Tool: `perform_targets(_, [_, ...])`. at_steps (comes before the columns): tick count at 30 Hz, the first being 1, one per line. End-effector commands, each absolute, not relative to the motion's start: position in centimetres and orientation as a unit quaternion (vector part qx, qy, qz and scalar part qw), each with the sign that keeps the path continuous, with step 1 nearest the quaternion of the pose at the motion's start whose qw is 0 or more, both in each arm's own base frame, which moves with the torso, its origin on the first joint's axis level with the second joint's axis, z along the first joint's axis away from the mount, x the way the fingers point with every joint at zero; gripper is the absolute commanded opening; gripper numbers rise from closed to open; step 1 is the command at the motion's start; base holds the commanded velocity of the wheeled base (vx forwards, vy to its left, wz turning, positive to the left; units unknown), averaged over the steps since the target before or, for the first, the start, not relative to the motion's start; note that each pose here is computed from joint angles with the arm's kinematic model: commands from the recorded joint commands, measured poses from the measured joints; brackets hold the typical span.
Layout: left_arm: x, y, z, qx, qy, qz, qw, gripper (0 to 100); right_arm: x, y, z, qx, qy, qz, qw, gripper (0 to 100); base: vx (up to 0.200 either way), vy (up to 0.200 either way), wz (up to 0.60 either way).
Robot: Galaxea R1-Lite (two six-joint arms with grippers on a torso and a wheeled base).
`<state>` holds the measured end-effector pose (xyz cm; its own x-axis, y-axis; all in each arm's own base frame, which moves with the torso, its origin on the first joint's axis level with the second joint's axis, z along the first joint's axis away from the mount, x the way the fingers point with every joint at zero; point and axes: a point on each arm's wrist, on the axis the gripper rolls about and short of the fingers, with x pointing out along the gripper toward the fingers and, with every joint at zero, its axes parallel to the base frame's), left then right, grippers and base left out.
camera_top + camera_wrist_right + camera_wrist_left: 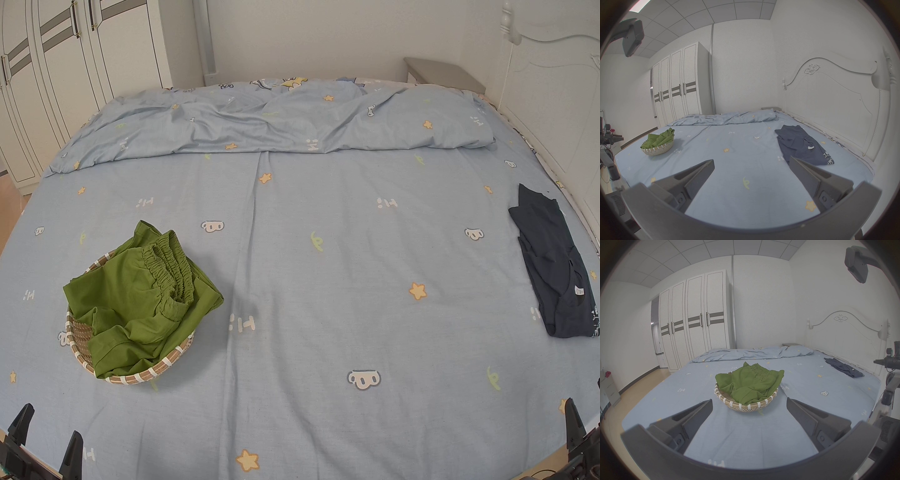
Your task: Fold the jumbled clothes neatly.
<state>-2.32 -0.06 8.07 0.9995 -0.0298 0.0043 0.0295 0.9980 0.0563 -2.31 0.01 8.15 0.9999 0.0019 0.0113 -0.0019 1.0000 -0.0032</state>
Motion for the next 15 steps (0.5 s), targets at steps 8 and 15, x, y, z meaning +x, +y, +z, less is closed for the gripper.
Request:
perform_targets(8, [-2.29, -0.06, 7.59, 0.026, -0.001, -0.015, 1.0, 100, -2.28, 0.01, 7.63, -0.002, -0.004, 0.002, 1.0, 100, 0.0, 0.0, 0.0])
perform_targets(15, [-2.29, -0.06, 7.57, 0.025, 0.0, -0.014, 1.0, 100, -2.28, 0.0, 7.61, -0.002, -0.003, -0.002, 1.0, 100, 0.0, 0.0, 0.0])
